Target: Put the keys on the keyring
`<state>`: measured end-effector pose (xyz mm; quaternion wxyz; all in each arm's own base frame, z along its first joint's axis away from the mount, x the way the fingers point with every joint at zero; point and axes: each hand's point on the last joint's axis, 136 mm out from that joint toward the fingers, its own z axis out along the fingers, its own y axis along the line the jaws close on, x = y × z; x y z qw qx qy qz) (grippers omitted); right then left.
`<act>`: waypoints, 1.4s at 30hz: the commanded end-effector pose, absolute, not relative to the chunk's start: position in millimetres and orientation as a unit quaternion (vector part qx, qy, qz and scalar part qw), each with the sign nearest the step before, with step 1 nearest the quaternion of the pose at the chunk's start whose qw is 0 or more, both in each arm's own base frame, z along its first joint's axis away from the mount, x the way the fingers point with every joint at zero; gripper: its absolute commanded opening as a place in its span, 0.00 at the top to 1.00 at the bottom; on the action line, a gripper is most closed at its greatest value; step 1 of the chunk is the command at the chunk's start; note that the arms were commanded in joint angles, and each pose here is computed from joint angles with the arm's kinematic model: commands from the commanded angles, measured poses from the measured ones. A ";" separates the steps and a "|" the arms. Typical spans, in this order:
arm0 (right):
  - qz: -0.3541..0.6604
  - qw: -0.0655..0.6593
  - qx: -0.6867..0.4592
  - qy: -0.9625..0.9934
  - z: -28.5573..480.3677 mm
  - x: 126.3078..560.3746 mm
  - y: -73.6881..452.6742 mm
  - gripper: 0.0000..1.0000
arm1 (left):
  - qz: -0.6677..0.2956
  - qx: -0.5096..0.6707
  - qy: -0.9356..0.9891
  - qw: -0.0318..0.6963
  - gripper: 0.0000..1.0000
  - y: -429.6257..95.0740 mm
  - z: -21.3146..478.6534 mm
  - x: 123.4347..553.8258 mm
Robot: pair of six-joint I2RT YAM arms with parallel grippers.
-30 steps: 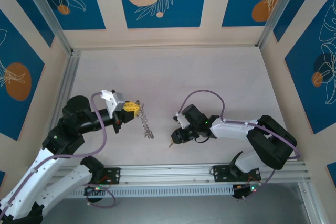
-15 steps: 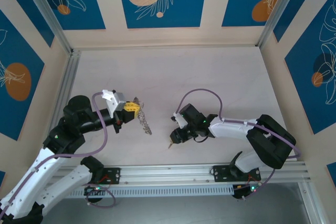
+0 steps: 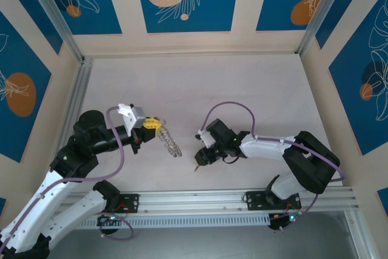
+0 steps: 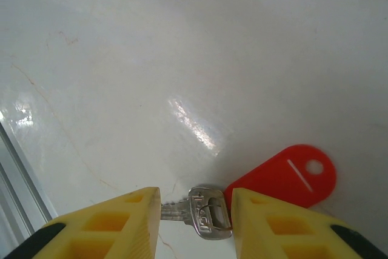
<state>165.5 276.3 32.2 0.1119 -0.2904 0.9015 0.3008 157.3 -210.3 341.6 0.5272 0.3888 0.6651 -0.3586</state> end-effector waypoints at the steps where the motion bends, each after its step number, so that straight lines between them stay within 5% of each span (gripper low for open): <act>1: 0.316 0.102 -0.294 0.896 31.5 158.4 279.2 0.64 | -0.365 0.384 0.650 0.545 1.00 -210.2 352.9 159.5; 11: 0.293 0.108 -0.298 0.902 27.9 153.1 278.3 0.62 | -0.366 0.383 0.647 0.549 1.00 -208.6 355.9 158.6; 20: 0.234 0.148 -0.283 0.918 22.6 158.8 265.9 0.48 | -0.370 0.383 0.641 0.552 1.00 -207.9 359.0 155.9; 42: 0.079 0.167 -0.296 0.937 21.6 150.4 248.3 0.52 | -0.389 0.383 0.623 0.560 1.00 -206.4 368.7 147.9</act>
